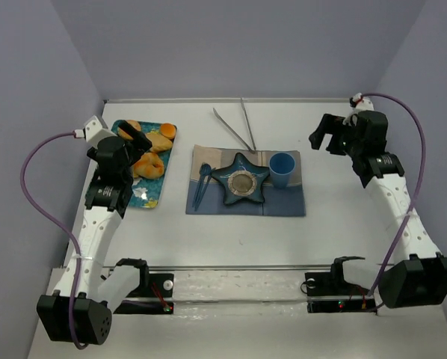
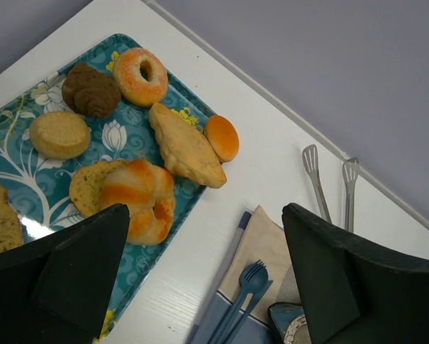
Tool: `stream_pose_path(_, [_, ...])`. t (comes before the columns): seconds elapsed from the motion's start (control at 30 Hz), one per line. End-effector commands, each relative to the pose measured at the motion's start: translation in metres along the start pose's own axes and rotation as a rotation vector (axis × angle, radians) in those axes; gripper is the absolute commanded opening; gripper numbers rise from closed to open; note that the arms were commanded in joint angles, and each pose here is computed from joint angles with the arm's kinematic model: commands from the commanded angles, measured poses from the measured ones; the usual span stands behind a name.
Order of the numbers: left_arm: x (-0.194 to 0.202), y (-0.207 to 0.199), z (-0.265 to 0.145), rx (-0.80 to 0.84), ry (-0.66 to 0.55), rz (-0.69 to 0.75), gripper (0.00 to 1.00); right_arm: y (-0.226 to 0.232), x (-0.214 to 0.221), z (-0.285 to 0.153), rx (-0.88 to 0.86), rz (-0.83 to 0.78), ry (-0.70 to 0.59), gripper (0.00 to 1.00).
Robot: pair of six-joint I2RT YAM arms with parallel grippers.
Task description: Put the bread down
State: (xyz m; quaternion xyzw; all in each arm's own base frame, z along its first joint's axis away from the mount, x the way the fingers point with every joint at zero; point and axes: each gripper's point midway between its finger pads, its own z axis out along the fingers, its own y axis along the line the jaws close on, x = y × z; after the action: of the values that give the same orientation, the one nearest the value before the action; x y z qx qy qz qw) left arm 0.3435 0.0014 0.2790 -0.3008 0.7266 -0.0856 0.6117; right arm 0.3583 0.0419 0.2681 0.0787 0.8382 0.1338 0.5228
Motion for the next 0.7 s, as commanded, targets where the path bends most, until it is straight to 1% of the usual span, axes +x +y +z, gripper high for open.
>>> stream_pose_path(0.0, [-0.009,-0.007,0.002,0.02,-0.022,0.005,0.99,0.08,-0.036,0.016,-0.228,-0.309,-0.055,1.0])
stream_pose_path(0.03, [-0.007,-0.006,0.004,0.016,-0.017,0.009,0.99,0.084,-0.035,0.027,-0.212,-0.416,-0.051,1.0])
stream_pose_path(0.07, [-0.007,-0.006,0.005,0.014,-0.017,0.011,0.99,0.094,-0.034,0.036,-0.232,-0.456,-0.038,1.0])
stream_pose_path(0.1, [-0.004,-0.004,0.006,0.008,-0.013,0.015,0.99,0.101,-0.029,0.047,-0.258,-0.48,-0.009,1.0])
stream_pose_path(0.13, [-0.003,-0.003,0.008,0.003,-0.011,0.018,0.99,0.108,-0.027,0.071,-0.287,-0.505,0.025,1.0])
stream_pose_path(0.2, [0.001,0.0,0.011,-0.011,-0.003,0.032,0.99,0.121,-0.017,0.091,-0.344,-0.54,0.082,1.0])
stream_pose_path(0.23, [0.003,0.001,0.012,-0.015,0.003,0.036,0.99,0.129,-0.016,0.113,-0.356,-0.587,0.097,1.0])
stream_pose_path(0.37, [0.008,0.006,0.017,-0.037,0.012,0.05,0.99,0.137,0.0,0.152,-0.323,-0.668,0.166,1.0])
stream_pose_path(0.47, [0.01,0.007,0.022,-0.047,0.018,0.057,0.99,0.146,0.015,0.198,-0.304,-0.689,0.212,1.0])
stream_pose_path(0.53, [0.014,0.007,0.026,-0.051,0.029,0.064,0.99,0.143,0.024,0.216,-0.285,-0.682,0.243,1.0])
stream_pose_path(0.63, [0.014,0.008,0.029,-0.06,0.03,0.069,0.99,0.152,0.043,0.244,-0.281,-0.674,0.274,1.0])
stream_pose_path(0.67, [0.015,0.008,0.03,-0.061,0.031,0.069,0.99,0.154,0.061,0.256,-0.279,-0.673,0.304,1.0])
